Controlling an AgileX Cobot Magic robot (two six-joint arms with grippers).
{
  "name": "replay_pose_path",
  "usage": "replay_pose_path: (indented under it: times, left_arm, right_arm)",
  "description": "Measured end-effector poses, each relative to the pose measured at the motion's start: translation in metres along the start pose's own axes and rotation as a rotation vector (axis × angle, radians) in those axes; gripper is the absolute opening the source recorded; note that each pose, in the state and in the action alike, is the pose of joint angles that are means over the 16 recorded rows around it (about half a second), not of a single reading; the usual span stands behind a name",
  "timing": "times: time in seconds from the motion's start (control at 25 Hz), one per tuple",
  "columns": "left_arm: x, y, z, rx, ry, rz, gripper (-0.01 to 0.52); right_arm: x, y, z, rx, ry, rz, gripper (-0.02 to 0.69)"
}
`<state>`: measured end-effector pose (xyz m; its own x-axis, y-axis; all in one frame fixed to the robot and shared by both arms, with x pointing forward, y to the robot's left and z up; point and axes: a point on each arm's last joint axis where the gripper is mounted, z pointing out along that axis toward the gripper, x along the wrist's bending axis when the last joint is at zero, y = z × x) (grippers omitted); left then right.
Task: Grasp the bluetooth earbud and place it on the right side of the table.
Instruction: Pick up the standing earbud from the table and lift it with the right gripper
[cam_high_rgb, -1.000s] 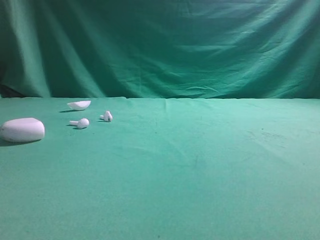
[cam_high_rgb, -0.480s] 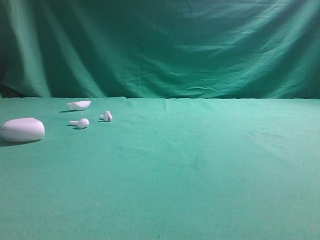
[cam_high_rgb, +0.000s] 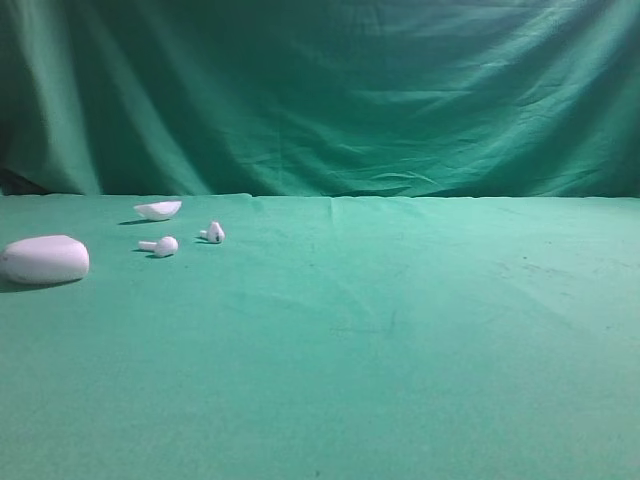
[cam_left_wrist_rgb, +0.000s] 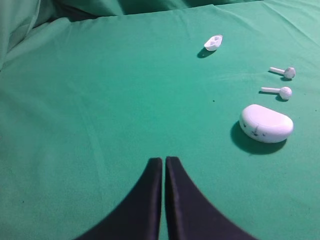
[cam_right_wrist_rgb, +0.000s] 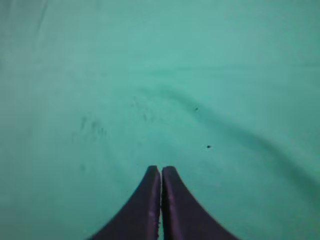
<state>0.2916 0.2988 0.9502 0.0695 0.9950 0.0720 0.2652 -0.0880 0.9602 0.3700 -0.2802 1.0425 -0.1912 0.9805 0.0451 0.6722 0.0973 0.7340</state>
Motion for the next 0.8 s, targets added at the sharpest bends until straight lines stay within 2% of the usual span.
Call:
replay_pose_path:
  times: [0.24, 0.44, 0.8]
  left_arm:
    - [0.0, 0.0, 0.0, 0.0, 0.0, 0.0, 0.0]
    - [0.0, 0.0, 0.0, 0.0, 0.0, 0.0, 0.0]
    - [0.0, 0.0, 0.0, 0.0, 0.0, 0.0, 0.0]
  right_arm:
    - [0.019, 0.031, 0.031, 0.198, 0.148, -0.147, 0.0]
    - [0.05, 0.06, 0.058, 0.316, 0.241, -0.304, 0.0]
    - [0.122, 0.107, 0.113, 0.454, 0.269, -0.5, 0.0]
